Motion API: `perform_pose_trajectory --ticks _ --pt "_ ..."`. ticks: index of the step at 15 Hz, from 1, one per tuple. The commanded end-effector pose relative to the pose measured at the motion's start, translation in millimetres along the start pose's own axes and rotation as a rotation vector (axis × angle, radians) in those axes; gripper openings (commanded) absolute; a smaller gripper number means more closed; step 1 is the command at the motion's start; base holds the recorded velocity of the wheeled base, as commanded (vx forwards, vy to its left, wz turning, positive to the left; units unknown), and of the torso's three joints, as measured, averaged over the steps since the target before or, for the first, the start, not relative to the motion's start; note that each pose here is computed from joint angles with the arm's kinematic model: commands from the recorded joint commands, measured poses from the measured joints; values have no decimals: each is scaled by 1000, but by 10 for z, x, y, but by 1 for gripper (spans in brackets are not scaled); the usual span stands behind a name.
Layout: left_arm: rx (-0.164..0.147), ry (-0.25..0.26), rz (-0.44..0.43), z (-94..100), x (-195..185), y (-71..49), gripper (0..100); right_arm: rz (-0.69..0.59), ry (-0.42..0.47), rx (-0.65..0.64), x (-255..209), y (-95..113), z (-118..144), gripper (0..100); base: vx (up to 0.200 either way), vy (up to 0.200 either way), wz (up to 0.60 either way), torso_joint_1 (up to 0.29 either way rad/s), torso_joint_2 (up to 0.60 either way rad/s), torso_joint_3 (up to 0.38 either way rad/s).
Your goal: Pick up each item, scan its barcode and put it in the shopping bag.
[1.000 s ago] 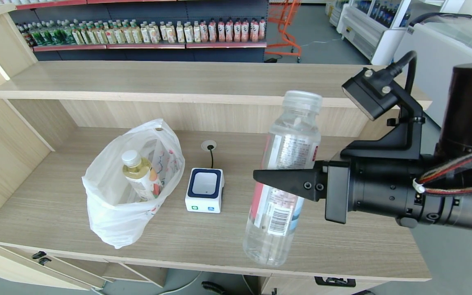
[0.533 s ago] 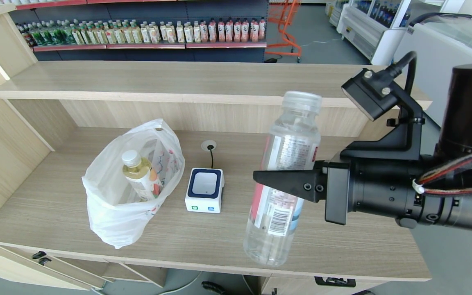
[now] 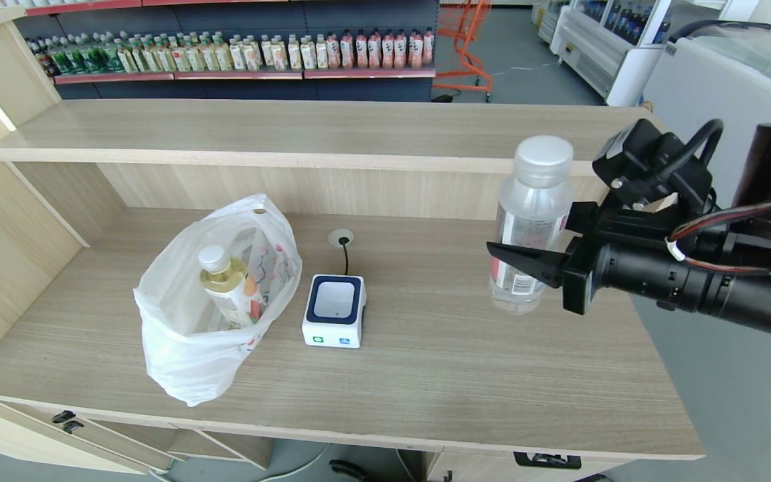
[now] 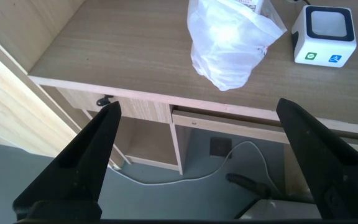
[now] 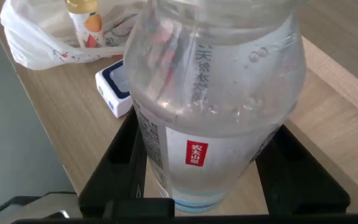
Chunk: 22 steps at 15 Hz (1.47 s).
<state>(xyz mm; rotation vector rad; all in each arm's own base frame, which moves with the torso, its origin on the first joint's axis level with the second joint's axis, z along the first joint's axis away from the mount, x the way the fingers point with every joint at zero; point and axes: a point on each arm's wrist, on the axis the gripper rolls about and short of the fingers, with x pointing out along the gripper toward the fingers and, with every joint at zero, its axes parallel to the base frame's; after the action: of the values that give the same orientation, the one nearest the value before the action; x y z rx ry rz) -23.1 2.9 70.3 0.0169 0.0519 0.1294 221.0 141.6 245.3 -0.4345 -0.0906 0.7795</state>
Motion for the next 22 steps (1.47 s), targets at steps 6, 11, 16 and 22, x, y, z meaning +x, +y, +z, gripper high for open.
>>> perform_pose_trajectory --ticks 6,11,16,22 --pt "0 1 1 0 1 0 100 -87 -110 -134 276 -45 -412 0 0 0 0 0 0 0" --pt "0 1 1 0 1 0 100 -84 -184 -209 424 -44 -497 0 0 0 0 0 0 0" --pt "0 1 1 0 1 0 100 -70 -199 -212 505 -25 -538 0 0 0 0 0 0 0" --pt "-1 1 1 0 1 0 100 -31 -238 -223 576 -45 -514 0 0 100 0 0 0 0"
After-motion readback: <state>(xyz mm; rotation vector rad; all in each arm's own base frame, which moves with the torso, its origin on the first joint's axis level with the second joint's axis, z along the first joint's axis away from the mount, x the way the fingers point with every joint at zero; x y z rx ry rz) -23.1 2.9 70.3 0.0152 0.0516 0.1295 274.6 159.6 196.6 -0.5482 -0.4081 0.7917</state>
